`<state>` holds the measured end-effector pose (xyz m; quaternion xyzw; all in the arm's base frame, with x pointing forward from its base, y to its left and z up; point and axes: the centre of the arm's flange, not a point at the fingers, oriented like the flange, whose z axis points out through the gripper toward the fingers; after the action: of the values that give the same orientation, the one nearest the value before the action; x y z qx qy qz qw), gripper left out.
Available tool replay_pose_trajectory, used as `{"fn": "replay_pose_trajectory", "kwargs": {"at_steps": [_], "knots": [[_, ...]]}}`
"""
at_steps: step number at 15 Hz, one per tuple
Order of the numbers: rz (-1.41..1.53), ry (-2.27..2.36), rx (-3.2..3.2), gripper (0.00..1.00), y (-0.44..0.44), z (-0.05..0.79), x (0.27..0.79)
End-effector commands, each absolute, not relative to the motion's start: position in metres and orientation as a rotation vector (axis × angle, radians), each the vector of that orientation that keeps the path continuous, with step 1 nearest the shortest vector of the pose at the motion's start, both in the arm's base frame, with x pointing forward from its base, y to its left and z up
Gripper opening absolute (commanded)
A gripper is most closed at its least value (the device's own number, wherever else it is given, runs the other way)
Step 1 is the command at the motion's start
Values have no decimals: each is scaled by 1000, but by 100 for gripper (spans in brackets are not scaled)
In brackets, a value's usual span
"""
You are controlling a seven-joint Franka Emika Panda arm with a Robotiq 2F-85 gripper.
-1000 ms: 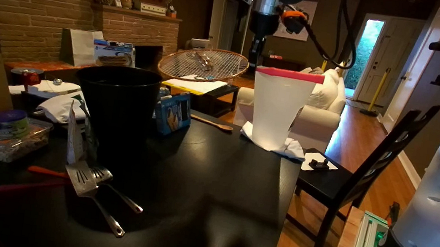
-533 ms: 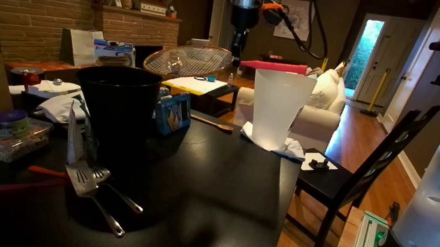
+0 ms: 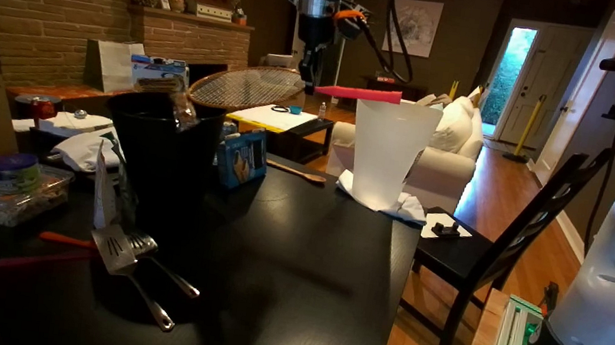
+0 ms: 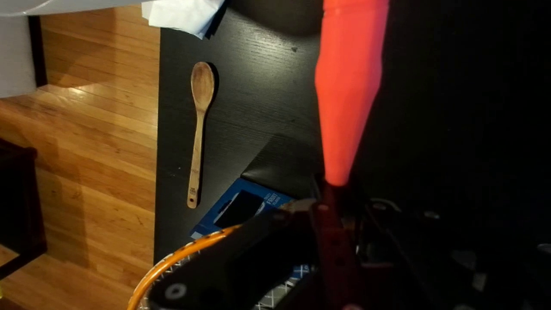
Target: Put the packet on the tennis racket then use the racket to put the packet in the black bin.
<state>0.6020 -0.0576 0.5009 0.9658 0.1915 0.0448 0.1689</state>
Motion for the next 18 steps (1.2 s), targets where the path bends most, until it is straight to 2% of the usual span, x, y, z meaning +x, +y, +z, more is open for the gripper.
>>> {"fn": "replay_pose_trajectory", "kwargs": {"at_steps": [1, 9, 18], "knots": [[99, 480, 2777, 3, -60, 500, 632], [137, 447, 2767, 3, -58, 517, 631], [177, 468, 2814, 3, -58, 537, 537]]}}
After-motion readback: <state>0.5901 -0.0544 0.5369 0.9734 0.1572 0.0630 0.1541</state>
